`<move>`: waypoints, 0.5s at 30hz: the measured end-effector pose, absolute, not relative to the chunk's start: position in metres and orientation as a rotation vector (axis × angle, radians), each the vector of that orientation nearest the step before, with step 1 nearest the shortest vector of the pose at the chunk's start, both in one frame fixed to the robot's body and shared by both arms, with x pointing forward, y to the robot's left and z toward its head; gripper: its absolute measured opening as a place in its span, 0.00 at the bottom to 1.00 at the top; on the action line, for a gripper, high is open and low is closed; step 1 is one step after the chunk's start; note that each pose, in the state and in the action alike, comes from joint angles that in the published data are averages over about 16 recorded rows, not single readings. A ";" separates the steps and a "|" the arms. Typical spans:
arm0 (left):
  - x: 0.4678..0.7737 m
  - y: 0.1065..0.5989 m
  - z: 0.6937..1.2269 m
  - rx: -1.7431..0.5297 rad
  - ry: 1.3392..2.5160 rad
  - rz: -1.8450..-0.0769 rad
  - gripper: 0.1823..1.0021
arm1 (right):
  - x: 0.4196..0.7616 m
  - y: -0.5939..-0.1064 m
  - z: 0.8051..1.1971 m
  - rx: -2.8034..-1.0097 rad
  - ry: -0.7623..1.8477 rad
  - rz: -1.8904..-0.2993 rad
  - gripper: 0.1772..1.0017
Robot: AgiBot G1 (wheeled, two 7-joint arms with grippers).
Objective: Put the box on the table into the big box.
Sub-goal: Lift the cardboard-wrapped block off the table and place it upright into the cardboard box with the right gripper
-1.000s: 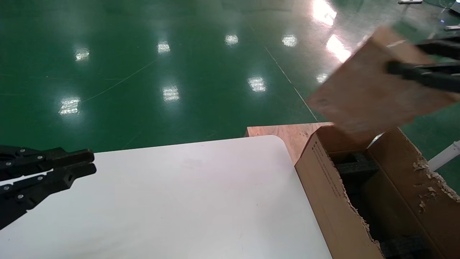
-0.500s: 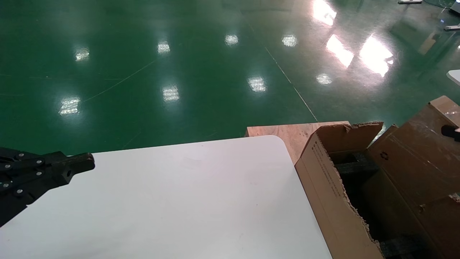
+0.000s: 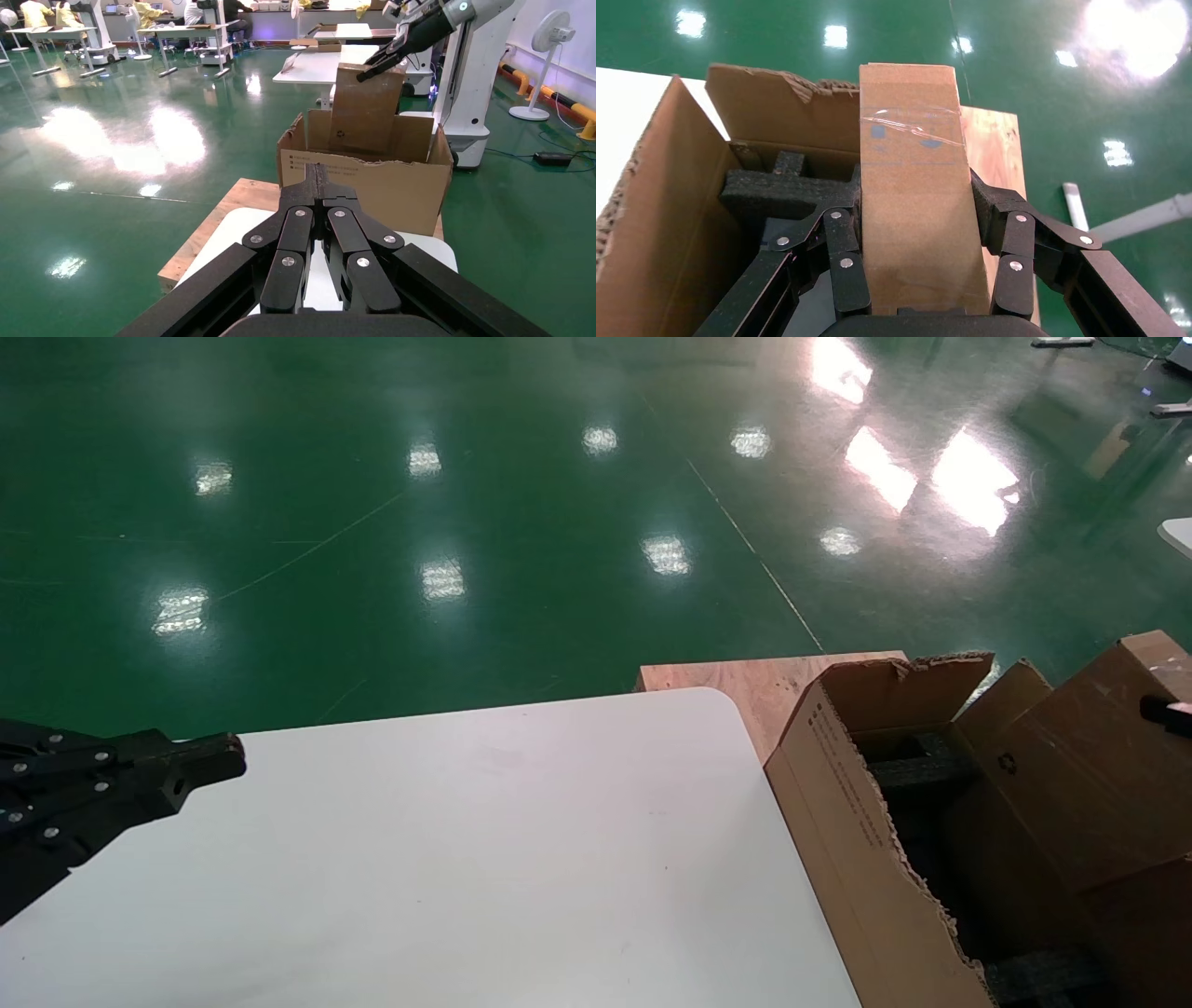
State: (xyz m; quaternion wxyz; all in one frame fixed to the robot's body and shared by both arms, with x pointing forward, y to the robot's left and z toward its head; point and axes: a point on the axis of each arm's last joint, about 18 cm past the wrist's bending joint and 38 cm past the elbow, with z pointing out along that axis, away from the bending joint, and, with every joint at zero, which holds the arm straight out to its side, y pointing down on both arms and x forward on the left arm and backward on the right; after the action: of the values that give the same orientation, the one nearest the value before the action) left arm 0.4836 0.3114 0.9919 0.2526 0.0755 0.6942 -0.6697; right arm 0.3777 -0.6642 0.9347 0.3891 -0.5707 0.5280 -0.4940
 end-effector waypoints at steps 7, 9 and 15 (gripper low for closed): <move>0.484 0.311 0.992 0.205 1.888 -1.821 0.01 | 0.389 -0.667 0.913 -1.435 1.413 -1.247 0.38; 0.484 0.311 0.992 0.205 1.888 -1.821 0.01 | 0.393 -0.667 0.907 -1.435 1.430 -1.246 0.38; 0.484 0.311 0.992 0.205 1.888 -1.821 0.01 | 0.403 -0.665 0.895 -1.446 1.463 -1.245 0.38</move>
State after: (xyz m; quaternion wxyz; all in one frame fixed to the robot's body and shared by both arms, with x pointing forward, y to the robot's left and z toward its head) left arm 0.4836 0.3114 0.9919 0.2526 0.0755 0.6942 -0.6697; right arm 0.4026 -0.6646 0.8947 0.3602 -0.5610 0.5676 -0.4831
